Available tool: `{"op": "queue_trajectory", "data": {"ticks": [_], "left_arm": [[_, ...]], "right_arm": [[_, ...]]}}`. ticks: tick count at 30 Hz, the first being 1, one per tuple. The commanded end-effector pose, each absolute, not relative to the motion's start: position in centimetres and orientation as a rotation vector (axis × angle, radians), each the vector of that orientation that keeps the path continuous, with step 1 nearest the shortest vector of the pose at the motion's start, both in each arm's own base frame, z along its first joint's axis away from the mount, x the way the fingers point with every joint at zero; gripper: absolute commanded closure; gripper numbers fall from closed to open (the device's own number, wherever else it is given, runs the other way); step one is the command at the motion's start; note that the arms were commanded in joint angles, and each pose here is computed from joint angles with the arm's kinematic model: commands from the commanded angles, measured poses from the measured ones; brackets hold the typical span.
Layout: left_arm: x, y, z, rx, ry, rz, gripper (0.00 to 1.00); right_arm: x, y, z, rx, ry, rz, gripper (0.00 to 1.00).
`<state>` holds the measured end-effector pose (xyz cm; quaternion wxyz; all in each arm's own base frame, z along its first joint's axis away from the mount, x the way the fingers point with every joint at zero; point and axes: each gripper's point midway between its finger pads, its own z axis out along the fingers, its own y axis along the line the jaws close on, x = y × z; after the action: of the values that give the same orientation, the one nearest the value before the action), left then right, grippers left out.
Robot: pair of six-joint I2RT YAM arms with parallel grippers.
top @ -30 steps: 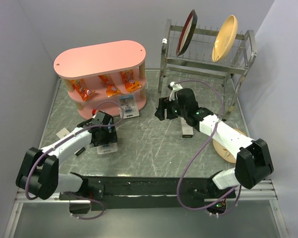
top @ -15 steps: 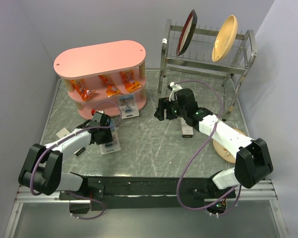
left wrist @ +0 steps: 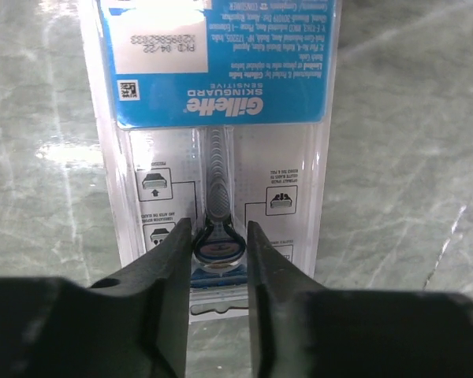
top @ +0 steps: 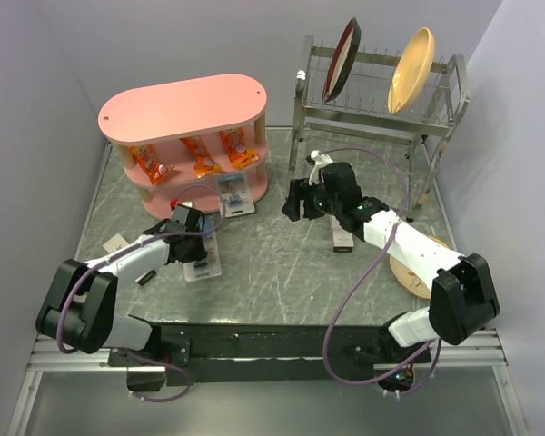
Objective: Place and organize the shaving razors onto the shelf
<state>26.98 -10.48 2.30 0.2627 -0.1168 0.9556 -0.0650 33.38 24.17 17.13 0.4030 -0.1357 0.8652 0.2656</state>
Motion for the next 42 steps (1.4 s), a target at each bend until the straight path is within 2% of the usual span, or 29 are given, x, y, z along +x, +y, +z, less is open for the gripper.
{"op": "queue_trajectory", "data": {"ticks": [1, 5, 7, 28, 30, 32, 34, 37, 42], "left_arm": [[27.2, -12.2, 3.9, -0.217, 2.532, -0.249, 0.79], [27.9, -12.5, 5.6, -0.155, 2.478, -0.27, 0.87], [28.3, -12.8, 6.4, -0.126, 2.455, -0.288, 0.95], [29.1, -12.6, 10.4, -0.081, 2.346, -0.35, 0.99], [29.3, -12.3, 9.8, -0.1, 2.352, -0.324, 0.78], [29.4, -12.4, 9.2, -0.098, 2.365, -0.328, 0.64], [29.3, -12.8, 8.1, -0.082, 2.399, -0.329, 0.56], [29.3, -13.1, 7.3, -0.067, 2.406, -0.316, 0.52], [29.2, -13.9, 6.1, -0.03, 2.425, -0.302, 0.52]], "right_arm": [[33.8, 24.5, 18.4, -0.345, 2.127, 0.674, 0.22], [33.7, 24.3, 18.3, -0.347, 2.128, 0.666, 0.22], [33.8, 24.4, 18.2, -0.344, 2.132, 0.674, 0.22], [34.3, 25.9, 17.9, -0.384, 2.146, 0.681, 0.22], [34.3, 26.1, 18.0, -0.387, 2.144, 0.685, 0.22], [34.3, 26.4, 18.2, -0.396, 2.134, 0.687, 0.22], [34.2, 26.4, 18.1, -0.394, 2.138, 0.689, 0.22], [34.1, 26.2, 17.9, -0.39, 2.137, 0.683, 0.22], [33.4, 25.8, 17.5, -0.388, 2.142, 0.679, 0.22]]}}
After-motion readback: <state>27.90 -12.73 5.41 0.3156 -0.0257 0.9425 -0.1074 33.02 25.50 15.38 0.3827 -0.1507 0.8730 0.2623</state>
